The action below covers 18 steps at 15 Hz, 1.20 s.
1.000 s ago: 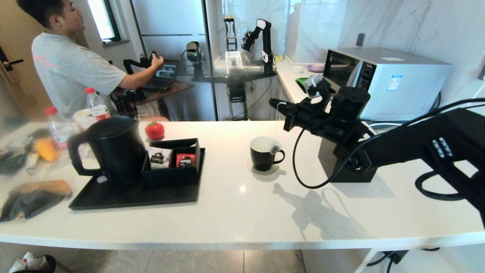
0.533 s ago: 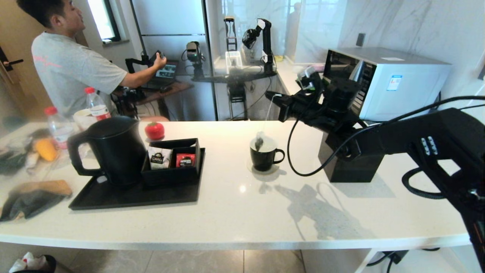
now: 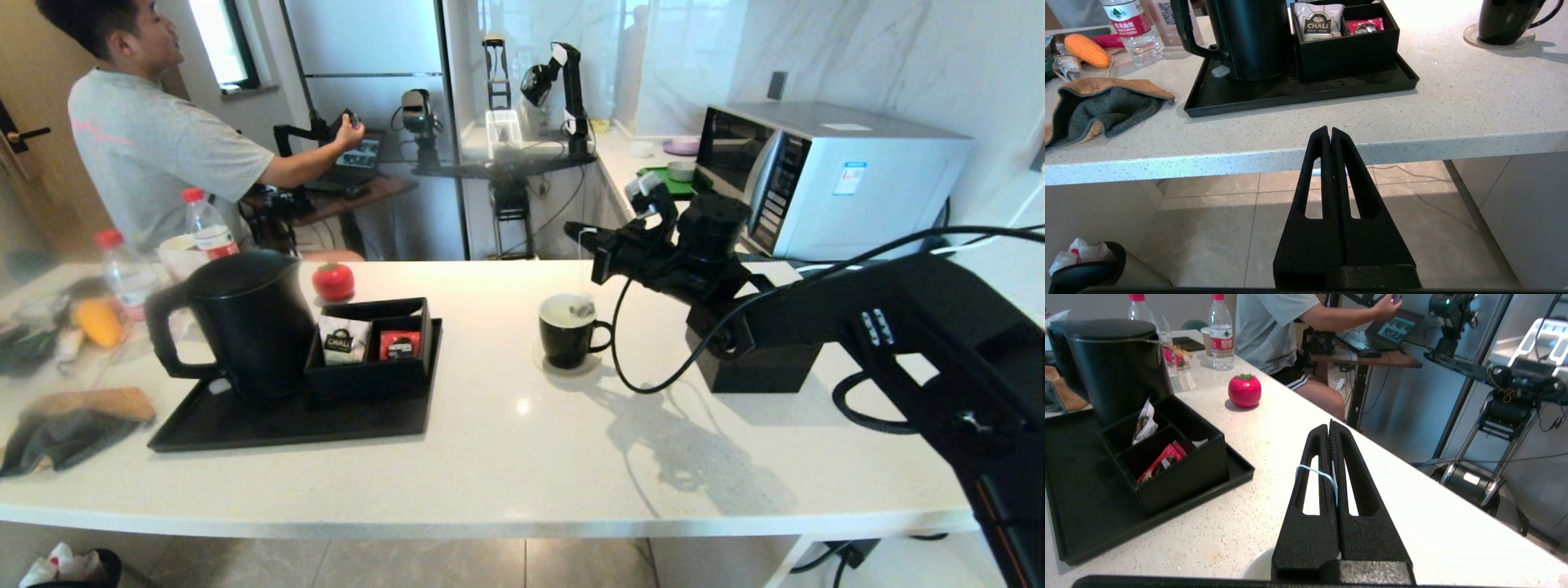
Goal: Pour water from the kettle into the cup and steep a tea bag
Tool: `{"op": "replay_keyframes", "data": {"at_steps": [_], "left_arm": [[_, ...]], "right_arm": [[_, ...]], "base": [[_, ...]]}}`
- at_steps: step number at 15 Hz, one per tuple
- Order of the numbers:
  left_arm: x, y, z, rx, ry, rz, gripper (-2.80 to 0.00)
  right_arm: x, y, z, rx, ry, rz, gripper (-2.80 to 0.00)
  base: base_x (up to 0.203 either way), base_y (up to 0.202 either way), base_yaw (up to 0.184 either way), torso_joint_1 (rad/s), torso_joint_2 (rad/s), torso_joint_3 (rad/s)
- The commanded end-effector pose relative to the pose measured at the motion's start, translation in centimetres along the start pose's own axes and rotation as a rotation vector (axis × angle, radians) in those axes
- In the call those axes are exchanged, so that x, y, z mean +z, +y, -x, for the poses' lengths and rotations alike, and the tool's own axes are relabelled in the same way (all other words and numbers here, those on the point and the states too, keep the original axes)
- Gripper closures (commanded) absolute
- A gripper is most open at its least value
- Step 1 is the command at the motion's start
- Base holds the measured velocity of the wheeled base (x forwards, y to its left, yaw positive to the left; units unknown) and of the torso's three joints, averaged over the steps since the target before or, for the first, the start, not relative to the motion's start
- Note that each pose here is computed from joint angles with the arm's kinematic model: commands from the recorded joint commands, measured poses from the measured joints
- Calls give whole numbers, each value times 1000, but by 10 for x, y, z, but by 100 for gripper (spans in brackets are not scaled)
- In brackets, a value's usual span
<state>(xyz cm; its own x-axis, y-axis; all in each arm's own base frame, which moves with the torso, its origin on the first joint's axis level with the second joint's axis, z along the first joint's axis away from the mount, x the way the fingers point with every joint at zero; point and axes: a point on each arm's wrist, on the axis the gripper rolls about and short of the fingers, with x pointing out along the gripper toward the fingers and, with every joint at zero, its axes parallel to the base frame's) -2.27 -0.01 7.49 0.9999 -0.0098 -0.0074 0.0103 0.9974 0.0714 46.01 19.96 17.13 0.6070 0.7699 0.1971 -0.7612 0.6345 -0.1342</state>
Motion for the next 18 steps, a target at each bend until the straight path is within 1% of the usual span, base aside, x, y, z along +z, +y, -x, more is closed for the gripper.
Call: {"op": "replay_keyframes", "data": {"at_steps": [1, 6, 10, 12, 14, 18], "left_arm": [[0, 0, 0, -1, -1, -1, 0], [0, 0, 0, 1, -1, -1, 0], [0, 0, 0, 1, -1, -1, 0], [0, 0, 0, 1, -1, -1, 0], [0, 0, 0, 1, -1, -1, 0], [0, 0, 0, 0, -1, -1, 0]], "right_arm": [[-9, -1, -1, 2, 12, -6, 0], [-15, 1, 1, 4, 27, -13, 0], [-47, 10, 14, 8, 86, -32, 0], [-59, 14, 22, 8, 103, -25, 0], [-53, 12, 21, 6, 87, -15, 0], [-14, 3, 14, -6, 17, 24, 0]], "base": [[0, 0, 0, 0, 0, 0], [0, 0, 0, 0, 0, 0], [0, 0, 0, 0, 0, 0], [0, 0, 0, 0, 0, 0], [0, 0, 0, 0, 0, 0], [0, 0, 0, 0, 0, 0]]}}
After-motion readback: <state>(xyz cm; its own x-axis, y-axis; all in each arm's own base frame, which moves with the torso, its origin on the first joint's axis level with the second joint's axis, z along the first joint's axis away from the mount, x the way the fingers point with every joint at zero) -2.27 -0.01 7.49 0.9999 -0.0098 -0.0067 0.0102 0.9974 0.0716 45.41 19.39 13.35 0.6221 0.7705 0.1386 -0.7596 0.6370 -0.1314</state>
